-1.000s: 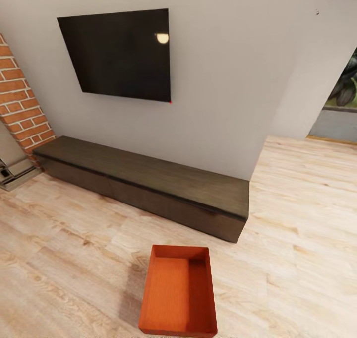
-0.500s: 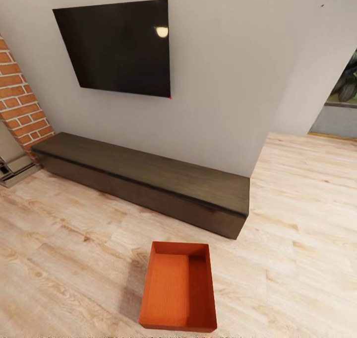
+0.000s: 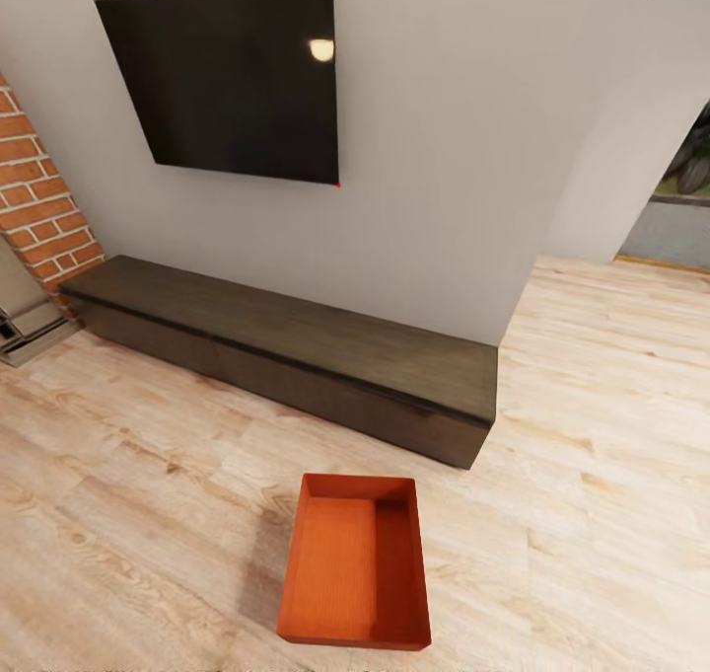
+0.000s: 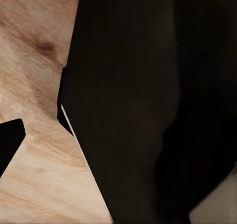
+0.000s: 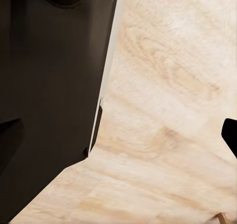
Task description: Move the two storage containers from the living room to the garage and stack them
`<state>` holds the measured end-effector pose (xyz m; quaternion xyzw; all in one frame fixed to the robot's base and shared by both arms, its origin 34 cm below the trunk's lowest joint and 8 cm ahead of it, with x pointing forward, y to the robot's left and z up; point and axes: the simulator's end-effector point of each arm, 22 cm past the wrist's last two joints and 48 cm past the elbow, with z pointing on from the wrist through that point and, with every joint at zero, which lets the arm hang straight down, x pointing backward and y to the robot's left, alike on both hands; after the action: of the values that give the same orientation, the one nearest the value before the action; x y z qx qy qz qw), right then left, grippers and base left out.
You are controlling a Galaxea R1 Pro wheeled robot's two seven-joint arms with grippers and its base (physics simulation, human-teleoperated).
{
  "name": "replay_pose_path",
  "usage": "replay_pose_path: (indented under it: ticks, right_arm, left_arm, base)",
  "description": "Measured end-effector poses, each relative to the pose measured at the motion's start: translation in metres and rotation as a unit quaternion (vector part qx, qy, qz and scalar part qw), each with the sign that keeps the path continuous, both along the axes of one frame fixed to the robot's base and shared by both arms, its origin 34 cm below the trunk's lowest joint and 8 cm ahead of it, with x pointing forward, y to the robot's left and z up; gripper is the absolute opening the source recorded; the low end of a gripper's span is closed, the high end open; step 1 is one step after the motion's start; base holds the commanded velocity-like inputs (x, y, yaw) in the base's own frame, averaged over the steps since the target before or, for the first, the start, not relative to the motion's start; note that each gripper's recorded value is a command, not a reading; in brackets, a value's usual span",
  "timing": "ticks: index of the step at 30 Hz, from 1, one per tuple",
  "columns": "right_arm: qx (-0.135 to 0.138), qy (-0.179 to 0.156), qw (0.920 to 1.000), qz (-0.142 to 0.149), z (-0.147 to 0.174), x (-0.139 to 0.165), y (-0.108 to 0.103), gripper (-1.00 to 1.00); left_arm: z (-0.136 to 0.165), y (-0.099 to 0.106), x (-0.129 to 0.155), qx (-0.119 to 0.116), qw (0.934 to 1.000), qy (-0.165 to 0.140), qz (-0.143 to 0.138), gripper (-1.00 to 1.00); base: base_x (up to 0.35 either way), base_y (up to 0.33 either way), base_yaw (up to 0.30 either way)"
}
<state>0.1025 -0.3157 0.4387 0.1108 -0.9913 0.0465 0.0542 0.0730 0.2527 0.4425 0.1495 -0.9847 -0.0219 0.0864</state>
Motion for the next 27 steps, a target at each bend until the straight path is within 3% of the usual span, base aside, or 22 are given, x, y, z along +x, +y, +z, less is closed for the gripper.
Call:
replay_pose_path:
  ticks: [27]
  right_arm:
    - [-0.002, 0.022, 0.9997, -0.007, 0.002, -0.017, 0.0, 1.0]
  left_arm:
    - [0.003, 0.0, -0.017, 0.0, 0.9998, 0.022, 0.0, 1.0]
  base:
    - [0.0, 0.0, 0.0]
